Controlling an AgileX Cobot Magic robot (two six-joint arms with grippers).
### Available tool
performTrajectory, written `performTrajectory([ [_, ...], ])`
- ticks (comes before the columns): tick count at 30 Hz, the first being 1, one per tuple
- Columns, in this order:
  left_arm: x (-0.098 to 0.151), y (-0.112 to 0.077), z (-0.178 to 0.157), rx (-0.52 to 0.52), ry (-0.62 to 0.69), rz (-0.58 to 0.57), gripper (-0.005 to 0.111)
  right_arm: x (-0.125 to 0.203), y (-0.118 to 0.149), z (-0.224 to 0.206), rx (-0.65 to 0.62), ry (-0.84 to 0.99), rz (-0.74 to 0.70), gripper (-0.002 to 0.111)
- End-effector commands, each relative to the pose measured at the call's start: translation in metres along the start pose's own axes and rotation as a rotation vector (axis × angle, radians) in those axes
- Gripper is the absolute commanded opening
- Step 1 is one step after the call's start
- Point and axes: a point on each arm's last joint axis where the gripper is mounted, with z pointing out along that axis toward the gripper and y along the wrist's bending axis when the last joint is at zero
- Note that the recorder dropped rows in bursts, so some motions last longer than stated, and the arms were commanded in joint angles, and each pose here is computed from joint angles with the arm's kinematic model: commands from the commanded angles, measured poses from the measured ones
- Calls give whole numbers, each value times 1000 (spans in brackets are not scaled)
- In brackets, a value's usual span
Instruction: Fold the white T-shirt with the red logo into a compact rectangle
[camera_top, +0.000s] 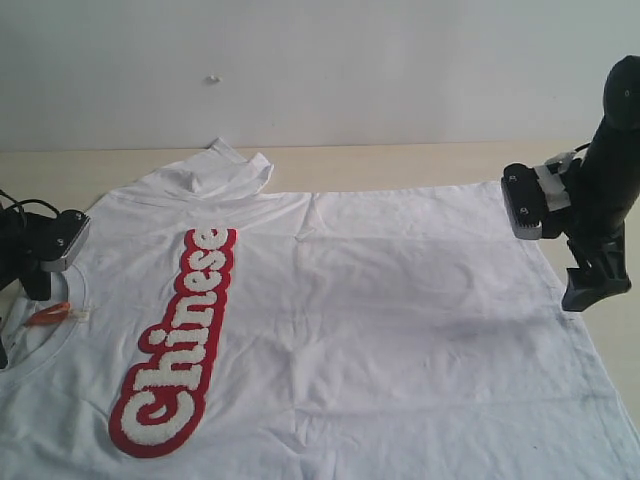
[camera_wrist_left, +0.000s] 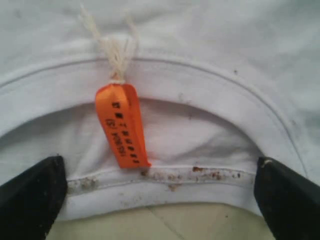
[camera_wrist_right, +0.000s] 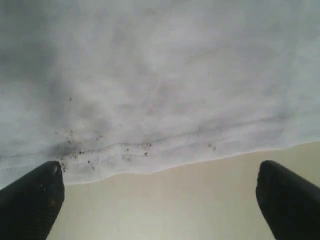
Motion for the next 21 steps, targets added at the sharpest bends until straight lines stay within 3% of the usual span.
performTrajectory([
  [1, 3, -2, 18, 58, 7, -2, 99, -2, -3, 2, 3, -16, -23, 105],
  [8, 3, -2, 18, 58, 7, -2, 99, 0, 3, 29, -103, -1, -24, 105],
  [21, 3, -2, 18, 58, 7, -2, 99, 0, 3, 34, -112, 1, -19, 105],
])
